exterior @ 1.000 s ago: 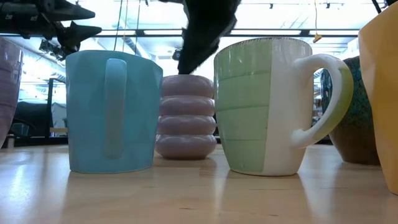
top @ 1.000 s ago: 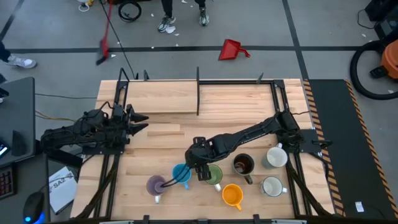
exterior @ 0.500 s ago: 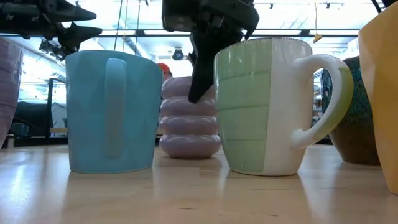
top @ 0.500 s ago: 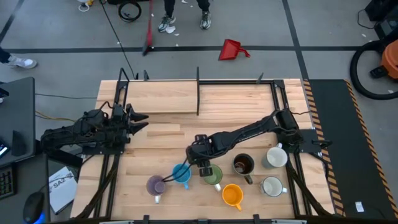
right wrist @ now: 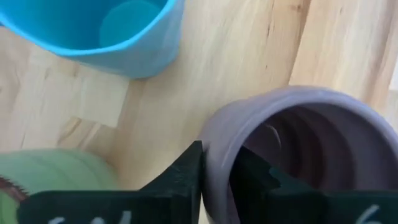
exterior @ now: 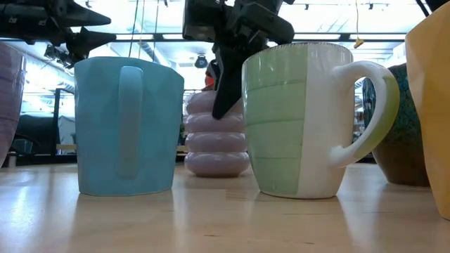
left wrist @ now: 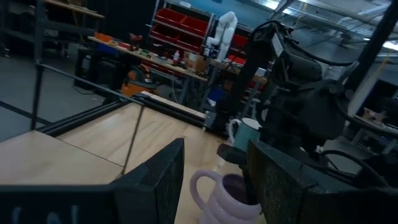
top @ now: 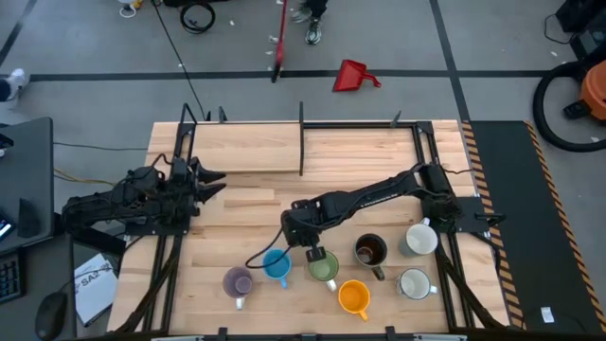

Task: Place coffee mugs
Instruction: Put the violet mug on the shelf

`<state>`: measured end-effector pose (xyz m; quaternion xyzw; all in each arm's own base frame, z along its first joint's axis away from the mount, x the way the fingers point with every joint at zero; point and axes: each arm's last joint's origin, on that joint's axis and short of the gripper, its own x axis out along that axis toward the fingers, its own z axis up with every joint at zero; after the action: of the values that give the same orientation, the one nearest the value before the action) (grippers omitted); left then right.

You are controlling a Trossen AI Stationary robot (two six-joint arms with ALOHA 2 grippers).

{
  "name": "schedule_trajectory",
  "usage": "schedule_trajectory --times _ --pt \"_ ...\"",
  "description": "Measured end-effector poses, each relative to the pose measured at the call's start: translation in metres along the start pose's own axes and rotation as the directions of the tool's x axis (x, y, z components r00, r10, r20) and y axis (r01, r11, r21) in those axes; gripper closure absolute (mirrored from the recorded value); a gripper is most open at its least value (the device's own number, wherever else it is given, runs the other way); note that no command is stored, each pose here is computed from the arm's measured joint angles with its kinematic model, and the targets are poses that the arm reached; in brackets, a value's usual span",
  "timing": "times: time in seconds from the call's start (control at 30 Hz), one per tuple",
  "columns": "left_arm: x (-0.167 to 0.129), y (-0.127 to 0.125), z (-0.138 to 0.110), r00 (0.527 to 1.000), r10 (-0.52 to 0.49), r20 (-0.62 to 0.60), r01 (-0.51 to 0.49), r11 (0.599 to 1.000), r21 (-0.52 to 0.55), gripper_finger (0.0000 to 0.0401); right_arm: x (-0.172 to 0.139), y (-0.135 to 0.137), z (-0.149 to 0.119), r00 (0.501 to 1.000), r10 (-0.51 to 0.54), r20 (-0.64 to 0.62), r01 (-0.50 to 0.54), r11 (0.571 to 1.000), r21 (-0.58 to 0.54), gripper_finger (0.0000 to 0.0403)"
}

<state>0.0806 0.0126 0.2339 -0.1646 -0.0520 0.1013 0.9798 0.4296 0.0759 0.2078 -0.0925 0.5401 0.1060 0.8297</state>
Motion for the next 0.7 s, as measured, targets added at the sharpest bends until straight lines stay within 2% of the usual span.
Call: schedule_trajectory --times 0.17,0.5,0.7 --pt "0.000 0.001 0.000 0.999 0.040 0.014 -0.040 0.999 0.004 0.0220 0.000 -0.004 0.000 1.000 0.026 0.005 -0.026 0.997 -0.072 0.0347" --pt "0.000 0.001 0.000 0.999 0.047 0.015 -0.047 0.999 0.006 0.0220 -0.001 -0.006 0.001 0.998 0.057 0.016 -0.053 0.983 -0.173 0.0344" --pt "0.000 0.001 0.000 0.999 0.047 0.015 -0.047 0.999 0.005 0.0220 -0.013 -0.005 0.011 0.995 0.084 0.049 -0.072 0.974 -0.213 0.0344"
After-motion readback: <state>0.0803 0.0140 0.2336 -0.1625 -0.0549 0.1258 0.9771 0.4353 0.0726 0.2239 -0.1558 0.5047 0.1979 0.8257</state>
